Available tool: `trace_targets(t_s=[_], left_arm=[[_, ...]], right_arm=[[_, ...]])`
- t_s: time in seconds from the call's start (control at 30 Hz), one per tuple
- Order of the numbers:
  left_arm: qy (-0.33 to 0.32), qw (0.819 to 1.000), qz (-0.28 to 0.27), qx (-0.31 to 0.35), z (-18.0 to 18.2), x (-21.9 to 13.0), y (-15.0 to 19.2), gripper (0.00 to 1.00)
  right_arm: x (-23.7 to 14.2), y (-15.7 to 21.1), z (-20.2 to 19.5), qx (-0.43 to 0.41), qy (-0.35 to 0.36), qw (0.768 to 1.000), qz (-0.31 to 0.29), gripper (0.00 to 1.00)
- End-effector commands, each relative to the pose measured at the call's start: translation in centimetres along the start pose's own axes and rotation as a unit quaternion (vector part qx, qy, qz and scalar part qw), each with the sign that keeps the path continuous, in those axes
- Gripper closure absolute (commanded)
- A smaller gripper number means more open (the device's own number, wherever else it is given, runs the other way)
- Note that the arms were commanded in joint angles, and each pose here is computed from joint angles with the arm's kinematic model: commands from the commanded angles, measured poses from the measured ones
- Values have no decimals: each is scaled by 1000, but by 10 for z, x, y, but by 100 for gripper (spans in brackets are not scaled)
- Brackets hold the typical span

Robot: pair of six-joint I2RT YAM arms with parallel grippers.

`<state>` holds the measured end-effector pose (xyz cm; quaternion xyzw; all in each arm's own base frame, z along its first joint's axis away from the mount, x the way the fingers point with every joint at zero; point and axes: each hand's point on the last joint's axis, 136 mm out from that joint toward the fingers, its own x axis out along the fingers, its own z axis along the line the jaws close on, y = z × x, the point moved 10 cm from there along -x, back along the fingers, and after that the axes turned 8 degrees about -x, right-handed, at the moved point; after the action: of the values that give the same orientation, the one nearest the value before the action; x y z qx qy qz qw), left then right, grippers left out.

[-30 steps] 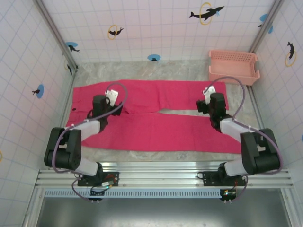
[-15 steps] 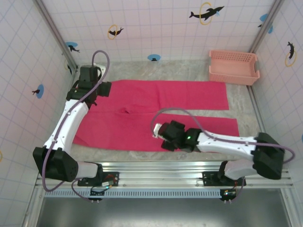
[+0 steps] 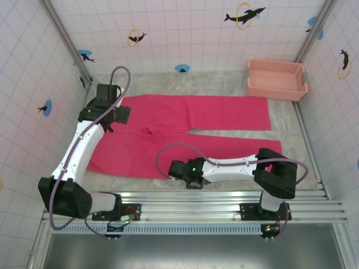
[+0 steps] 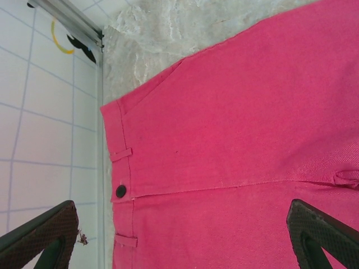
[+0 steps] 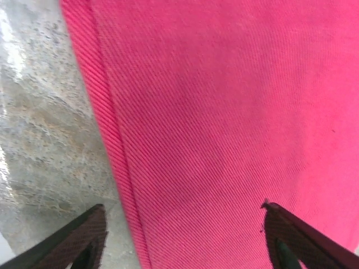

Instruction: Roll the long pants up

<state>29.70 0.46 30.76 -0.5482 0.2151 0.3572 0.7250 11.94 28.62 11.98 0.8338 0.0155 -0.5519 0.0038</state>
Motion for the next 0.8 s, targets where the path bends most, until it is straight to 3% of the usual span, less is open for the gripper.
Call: trace_targets(t_s=[0.0,0.27,0.4,0.57,0.77], left_arm=[[-8,1000,-3,2,3,-9,-1,2],[-8,1000,-2,4,1,-5,4,3],[-9,1000,-5,12,1,-4,9,2],[-1,1000,-16,20,0,-9,17,3],[23,999,-12,33,-8,-13,46,7]], right_arm=[[8,-8,4,9,-41,999,7,30],[33,-11,-1,40,-71,996,27,70],[22,-7,-24,67,-40,997,5,86],[-17,-2,-69,105,-20,993,-50,95],[-55,1,-113,122,-32,988,-93,96]])
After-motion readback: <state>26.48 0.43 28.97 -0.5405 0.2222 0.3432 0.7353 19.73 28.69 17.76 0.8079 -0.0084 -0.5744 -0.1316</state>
